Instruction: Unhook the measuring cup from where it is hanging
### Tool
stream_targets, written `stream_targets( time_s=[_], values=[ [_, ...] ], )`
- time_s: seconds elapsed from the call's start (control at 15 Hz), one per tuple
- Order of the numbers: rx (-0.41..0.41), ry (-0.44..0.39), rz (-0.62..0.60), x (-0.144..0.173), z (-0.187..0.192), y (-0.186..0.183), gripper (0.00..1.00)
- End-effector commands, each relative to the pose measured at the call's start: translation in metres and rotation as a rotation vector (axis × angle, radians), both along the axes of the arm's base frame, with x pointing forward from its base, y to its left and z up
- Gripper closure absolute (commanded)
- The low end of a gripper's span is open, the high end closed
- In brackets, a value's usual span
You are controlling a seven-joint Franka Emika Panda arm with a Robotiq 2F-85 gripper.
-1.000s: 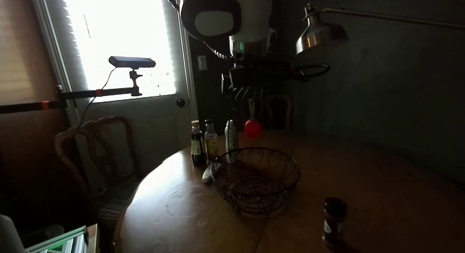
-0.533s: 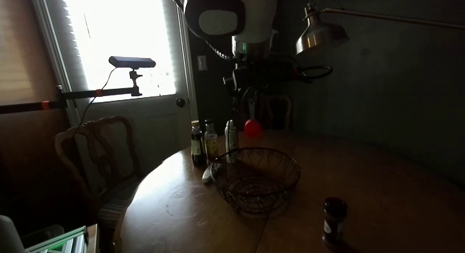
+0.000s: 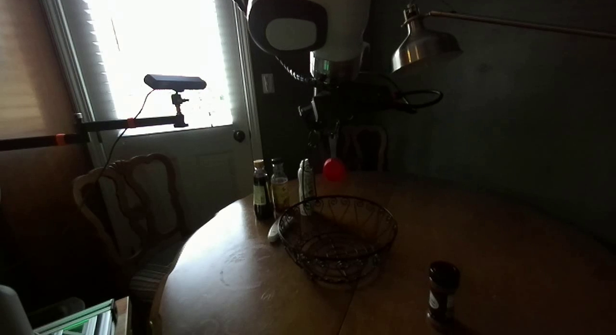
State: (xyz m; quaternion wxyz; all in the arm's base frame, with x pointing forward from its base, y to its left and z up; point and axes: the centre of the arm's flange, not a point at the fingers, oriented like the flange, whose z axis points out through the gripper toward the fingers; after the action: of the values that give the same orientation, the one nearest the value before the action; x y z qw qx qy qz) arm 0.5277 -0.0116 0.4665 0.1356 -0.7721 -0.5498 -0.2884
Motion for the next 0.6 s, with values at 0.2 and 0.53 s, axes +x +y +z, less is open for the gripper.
stream_targets(
  time_s=[0.2,0.53],
  values=[
    [0.031,-0.018,0.031,0.0077,-0.0008,-0.0029,0.65],
    [0.02,-0.011,0.086,0.0092,-0.0031,-0.0064,0.65]
  ],
)
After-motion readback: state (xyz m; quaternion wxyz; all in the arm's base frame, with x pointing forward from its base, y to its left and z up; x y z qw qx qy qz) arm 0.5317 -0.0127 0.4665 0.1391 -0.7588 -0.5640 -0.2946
